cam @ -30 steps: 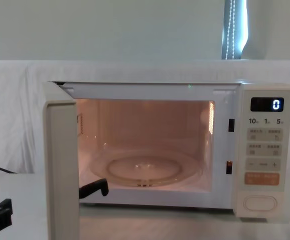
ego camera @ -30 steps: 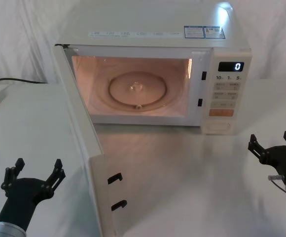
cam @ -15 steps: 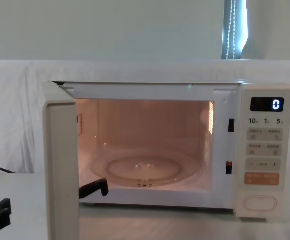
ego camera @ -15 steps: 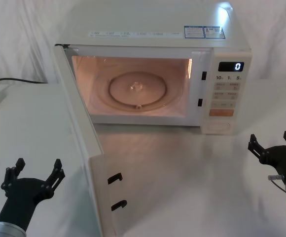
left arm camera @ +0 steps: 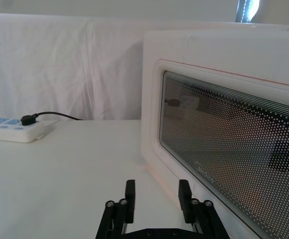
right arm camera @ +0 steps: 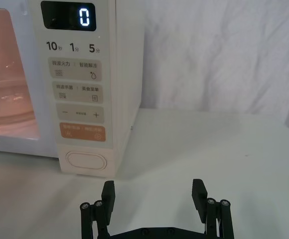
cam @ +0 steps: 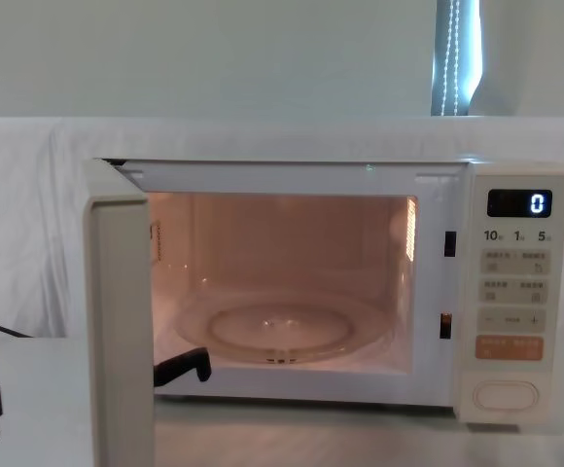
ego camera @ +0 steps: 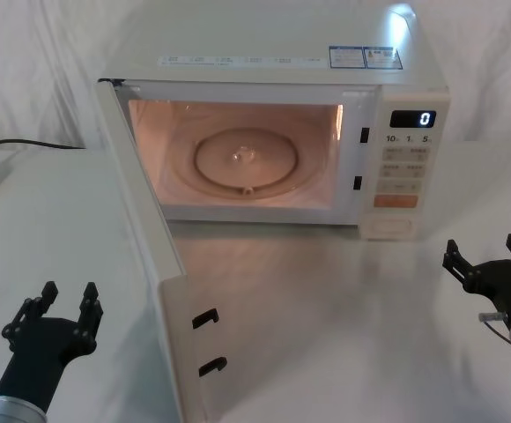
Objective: Press the button to open the microwave door with one hand; close the microwave door with the other hand.
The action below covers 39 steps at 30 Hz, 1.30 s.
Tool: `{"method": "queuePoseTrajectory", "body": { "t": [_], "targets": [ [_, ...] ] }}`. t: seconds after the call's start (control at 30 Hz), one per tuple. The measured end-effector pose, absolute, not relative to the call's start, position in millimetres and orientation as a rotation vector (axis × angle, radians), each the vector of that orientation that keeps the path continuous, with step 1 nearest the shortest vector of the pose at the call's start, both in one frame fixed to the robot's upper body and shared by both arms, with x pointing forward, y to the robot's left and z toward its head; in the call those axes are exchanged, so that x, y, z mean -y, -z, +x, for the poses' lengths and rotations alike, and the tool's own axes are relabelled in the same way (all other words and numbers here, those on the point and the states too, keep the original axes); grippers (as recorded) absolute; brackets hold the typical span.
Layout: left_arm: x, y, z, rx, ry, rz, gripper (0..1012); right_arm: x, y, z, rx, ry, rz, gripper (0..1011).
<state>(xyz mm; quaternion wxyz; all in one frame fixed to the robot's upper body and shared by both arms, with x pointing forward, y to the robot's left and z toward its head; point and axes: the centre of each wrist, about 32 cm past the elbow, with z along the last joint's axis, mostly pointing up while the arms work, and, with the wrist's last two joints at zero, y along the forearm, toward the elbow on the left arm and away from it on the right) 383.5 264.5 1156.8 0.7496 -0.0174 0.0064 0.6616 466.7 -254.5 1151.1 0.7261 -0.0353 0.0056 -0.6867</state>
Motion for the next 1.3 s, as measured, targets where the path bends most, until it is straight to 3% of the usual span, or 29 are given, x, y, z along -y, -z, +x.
{"method": "queuePoseTrajectory", "body": {
  "t": [0.3,0.37,0.4,0.63,0.93,1.3],
  "targets": [
    [-264.5,-1156.8,383.5,-0.014,-1.446,-0.038,267,254,-1151.1,467,-0.012,1.514,-0.078,1002],
    [-264.6,-1156.8,383.5,-0.014,-1.446,-0.038,237,254,-1151.1,467,-0.012,1.514,-0.078,1002],
    [-264.5,-1156.8,383.5,-0.014,-1.446,-0.038,168,254,-1151.1,467,-0.012,1.514,-0.078,1002],
    [-264.5,-1156.8,383.5,-0.014,-1.446,-0.038,0,254,-1151.1,467,-0.012,1.514,-0.078,1002],
    [-266.6,-1158.6,383.6,-0.022,-1.438,-0.039,0,254,-1151.1,467,-0.012,1.514,-0.078,1002],
    [-278.5,-1179.0,377.8,-0.028,-1.37,-0.065,0,254,-1151.1,467,-0.012,1.514,-0.078,1002]
  ]
}}
